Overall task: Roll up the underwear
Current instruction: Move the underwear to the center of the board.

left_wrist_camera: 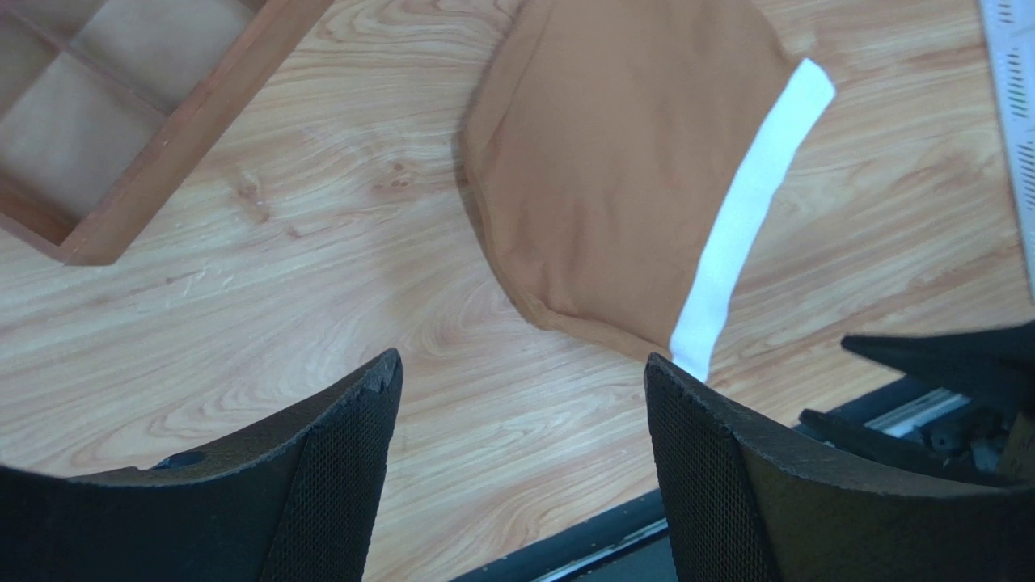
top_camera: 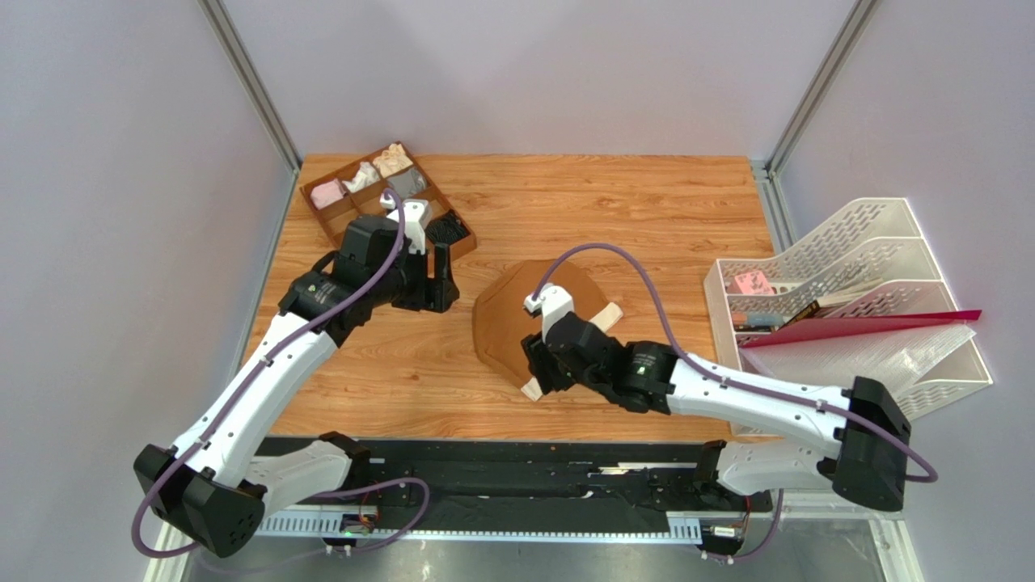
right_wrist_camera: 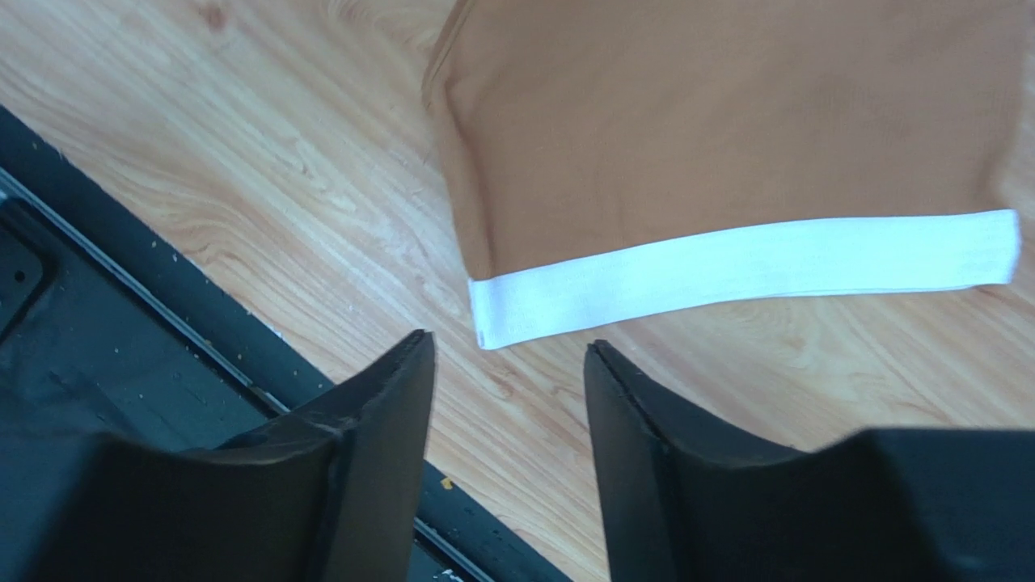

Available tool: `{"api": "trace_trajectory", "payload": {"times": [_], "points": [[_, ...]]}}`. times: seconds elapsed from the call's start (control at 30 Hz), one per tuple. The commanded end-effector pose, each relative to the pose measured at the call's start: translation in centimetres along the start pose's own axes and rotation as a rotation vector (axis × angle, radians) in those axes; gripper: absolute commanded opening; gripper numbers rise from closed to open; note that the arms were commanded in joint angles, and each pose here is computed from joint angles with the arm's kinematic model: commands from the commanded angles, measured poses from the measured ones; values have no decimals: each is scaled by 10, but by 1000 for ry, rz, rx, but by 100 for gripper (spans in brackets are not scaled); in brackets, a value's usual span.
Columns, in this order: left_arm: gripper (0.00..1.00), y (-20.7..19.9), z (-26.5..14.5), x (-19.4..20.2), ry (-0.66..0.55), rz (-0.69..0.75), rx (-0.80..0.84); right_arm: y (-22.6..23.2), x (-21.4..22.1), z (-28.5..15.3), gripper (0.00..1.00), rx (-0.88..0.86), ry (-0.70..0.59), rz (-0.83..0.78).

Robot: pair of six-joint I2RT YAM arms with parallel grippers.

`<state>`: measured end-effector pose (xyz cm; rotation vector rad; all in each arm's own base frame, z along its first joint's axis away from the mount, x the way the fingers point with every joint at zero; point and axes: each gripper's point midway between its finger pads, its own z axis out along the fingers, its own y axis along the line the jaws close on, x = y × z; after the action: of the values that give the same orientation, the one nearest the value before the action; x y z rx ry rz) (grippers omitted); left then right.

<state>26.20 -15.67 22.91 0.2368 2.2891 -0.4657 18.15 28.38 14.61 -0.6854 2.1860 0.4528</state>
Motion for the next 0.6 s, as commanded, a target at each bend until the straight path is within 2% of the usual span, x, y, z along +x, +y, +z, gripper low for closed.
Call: {"api": "trace_trajectory", "payload": {"times": [0.0,0.13,0.33,0.57], "points": [[78,19,7,17,63,35,-58,27,9,12,49,-3,2,-30],[79,23,11,28,67,16,-63,40,37,33,43,18,81,-90],[80,27,12,33,83,14,-81,43,51,57,36,84,129,-160],[80,30,13,33,86,6,-81,37,63,76,34,143,160,-209]]}}
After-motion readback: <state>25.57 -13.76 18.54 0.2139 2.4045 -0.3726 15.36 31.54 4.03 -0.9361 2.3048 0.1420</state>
